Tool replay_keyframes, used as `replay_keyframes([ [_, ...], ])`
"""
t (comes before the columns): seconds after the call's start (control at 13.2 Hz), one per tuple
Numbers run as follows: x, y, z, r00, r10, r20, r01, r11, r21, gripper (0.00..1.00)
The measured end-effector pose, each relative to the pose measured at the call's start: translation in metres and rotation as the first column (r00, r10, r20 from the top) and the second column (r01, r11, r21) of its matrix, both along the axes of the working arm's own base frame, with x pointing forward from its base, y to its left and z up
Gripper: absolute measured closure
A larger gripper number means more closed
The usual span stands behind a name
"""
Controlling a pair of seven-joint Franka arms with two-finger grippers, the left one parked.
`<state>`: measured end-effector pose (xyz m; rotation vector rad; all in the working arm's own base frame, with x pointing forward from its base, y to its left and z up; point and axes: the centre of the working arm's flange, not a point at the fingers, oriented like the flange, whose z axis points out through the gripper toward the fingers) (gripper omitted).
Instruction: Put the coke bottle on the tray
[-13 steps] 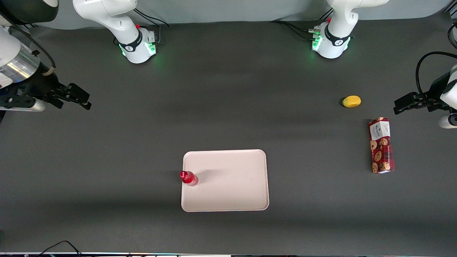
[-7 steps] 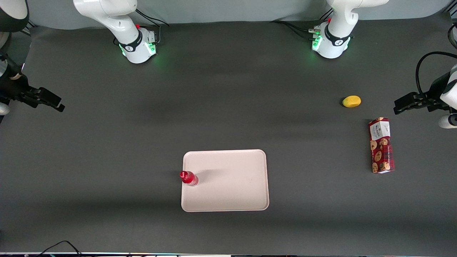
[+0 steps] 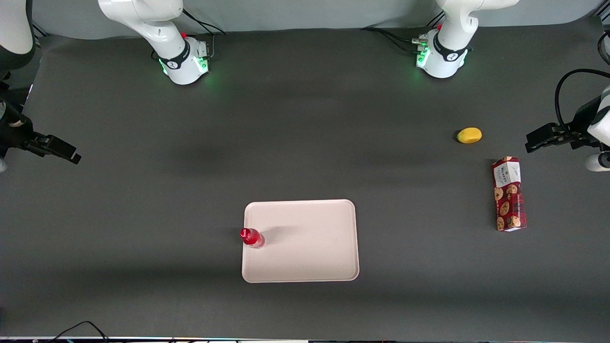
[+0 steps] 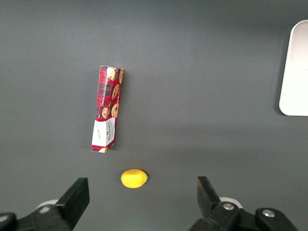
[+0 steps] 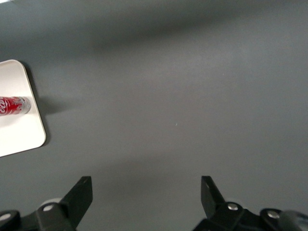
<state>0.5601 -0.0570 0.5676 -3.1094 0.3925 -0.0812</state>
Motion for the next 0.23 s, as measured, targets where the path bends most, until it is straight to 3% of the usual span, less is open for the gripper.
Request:
replay_keyframes([
  [0.23, 0.0122, -0.0024, 0.0021, 1.0, -0.004, 0.01, 0.004, 1.0, -0.005, 0.0],
])
